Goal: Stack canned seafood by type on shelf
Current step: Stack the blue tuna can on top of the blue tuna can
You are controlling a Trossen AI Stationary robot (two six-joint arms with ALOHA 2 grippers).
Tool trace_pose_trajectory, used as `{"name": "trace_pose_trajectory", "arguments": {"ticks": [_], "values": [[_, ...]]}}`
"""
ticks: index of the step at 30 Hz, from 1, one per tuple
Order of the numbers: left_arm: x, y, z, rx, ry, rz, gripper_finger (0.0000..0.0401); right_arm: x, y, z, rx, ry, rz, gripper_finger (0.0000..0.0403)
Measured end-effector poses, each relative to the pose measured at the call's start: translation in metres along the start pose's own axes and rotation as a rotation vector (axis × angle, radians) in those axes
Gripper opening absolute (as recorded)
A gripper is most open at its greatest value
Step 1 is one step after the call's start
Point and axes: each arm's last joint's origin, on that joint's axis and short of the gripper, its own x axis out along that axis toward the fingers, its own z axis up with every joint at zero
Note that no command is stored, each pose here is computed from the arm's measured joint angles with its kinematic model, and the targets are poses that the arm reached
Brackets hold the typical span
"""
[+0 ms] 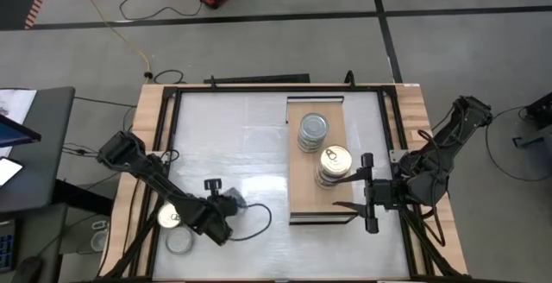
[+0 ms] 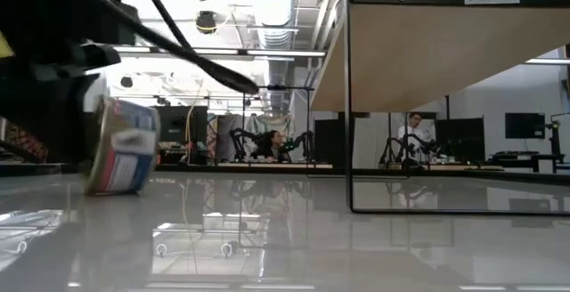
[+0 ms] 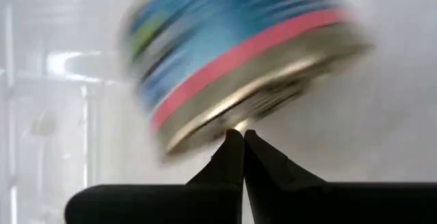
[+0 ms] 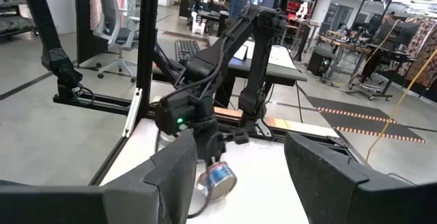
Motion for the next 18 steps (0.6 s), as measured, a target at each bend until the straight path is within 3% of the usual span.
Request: {"name": "trace_pose_trajectory", "arguments": {"ticks": [3, 6, 12, 18], "values": [[-0.003, 0.0, 0.005, 0.026, -0.038, -0.032, 0.0001, 0.0, 0.0, 0.0, 0.0, 0.0, 0.0, 0.0246], [-0.009, -0.001, 0.01, 0.113, 0.011, -0.112, 0.0001, 0.0, 0.0, 0.0, -0.001, 0.001, 0.0, 0.0246], [-0.048, -0.004, 0.04, 0.226, -0.064, -0.276, 0.0007, 0.0, 0.0, 0.0, -0.005, 0.004, 0.001, 0.0246], [-0.078, -0.002, 0.062, 0.331, -0.175, -0.325, 0.0095, 0.0, 0.0, -0.002, -0.003, 0.013, 0.002, 0.0246]]}}
